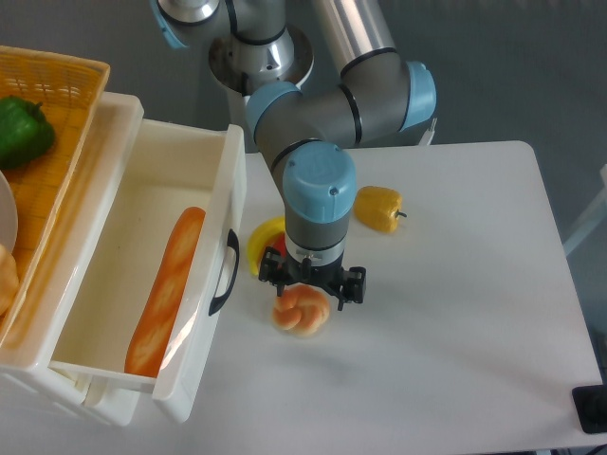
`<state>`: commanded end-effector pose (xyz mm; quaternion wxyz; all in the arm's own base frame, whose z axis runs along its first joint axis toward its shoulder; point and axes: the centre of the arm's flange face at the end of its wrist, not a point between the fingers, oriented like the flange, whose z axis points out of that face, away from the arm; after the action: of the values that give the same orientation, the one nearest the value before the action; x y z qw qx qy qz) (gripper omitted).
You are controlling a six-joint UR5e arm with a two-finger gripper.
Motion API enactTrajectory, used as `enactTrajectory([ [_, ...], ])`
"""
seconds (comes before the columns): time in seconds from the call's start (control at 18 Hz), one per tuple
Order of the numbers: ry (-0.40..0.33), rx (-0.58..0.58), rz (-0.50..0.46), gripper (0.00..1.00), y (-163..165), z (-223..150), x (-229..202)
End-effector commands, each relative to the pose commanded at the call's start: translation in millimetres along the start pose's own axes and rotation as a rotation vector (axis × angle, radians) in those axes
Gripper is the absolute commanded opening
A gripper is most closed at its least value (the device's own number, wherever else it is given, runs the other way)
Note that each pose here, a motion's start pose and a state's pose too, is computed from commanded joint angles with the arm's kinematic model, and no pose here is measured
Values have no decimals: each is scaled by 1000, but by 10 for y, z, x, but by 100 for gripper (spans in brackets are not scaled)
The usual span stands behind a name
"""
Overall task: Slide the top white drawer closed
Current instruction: 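Lower the gripper beside the drawer front near its black handle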
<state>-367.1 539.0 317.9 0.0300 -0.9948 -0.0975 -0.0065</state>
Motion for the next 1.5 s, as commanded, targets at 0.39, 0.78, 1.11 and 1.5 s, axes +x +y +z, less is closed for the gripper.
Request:
enactTrajectory([
  [0.39, 15, -2, -54, 100, -44, 36, 112],
  [0.78, 34, -29, -56, 100, -20, 67, 139],
  [1.11, 50, -22, -58, 100, -18, 31, 163],
  [1.5, 70, -15, -56, 100, -24, -3, 210],
])
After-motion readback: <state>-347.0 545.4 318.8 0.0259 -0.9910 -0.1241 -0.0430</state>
